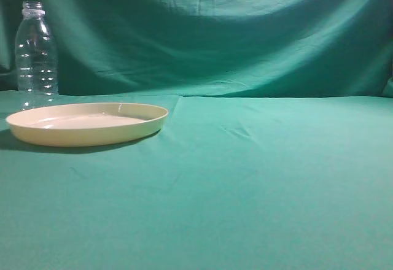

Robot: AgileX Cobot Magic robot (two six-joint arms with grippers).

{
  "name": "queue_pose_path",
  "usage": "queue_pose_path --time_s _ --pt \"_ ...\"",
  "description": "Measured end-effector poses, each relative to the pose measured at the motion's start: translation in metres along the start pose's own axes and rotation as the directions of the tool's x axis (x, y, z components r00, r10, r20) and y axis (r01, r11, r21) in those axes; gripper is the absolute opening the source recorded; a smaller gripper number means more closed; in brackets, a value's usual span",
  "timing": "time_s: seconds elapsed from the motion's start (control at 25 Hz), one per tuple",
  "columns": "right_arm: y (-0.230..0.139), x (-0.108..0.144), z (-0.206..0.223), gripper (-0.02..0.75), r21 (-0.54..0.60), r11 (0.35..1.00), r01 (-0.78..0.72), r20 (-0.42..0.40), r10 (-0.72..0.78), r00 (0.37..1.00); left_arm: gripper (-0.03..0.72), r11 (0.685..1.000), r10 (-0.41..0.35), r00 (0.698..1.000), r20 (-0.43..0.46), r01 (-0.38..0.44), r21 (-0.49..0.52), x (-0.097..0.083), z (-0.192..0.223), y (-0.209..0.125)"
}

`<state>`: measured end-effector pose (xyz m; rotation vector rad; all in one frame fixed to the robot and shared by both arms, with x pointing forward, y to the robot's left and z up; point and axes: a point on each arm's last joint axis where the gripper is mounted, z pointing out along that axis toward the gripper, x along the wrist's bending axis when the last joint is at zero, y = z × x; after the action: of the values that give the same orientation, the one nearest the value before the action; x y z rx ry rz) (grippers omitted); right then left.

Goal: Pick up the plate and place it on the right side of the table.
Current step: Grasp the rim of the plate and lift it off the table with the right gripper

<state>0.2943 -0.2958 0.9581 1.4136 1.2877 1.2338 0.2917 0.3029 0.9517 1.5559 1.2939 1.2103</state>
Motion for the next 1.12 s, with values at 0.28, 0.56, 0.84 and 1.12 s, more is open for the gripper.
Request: queue_pose_path --time_s 0.28,0.56,0.84,1.12 --pt "0.024 0.003 -0.004 0.000 -0.224 0.966 -0.128 -0.064 0.117 0.991 0.000 1.000 0.000 1.000 0.000 0.000 0.000 0.000 0.000 0.000" --pt "0.049 0.015 0.007 0.000 0.104 0.989 -0.104 -0.096 0.114 0.989 0.000 1.000 0.000 1.000 0.000 0.000 0.000 0.000 0.000 0.000" --pt "0.064 0.028 0.056 0.000 0.512 0.841 -0.174 -0.026 0.218 0.976 0.000 1.000 0.000 1.000 0.000 0.000 0.000 0.000 0.000 0.000" --pt "0.095 0.047 0.108 0.000 0.682 0.730 0.053 -0.170 0.088 0.981 0.000 1.000 0.000 1.000 0.000 0.000 0.000 0.000 0.000 0.000"
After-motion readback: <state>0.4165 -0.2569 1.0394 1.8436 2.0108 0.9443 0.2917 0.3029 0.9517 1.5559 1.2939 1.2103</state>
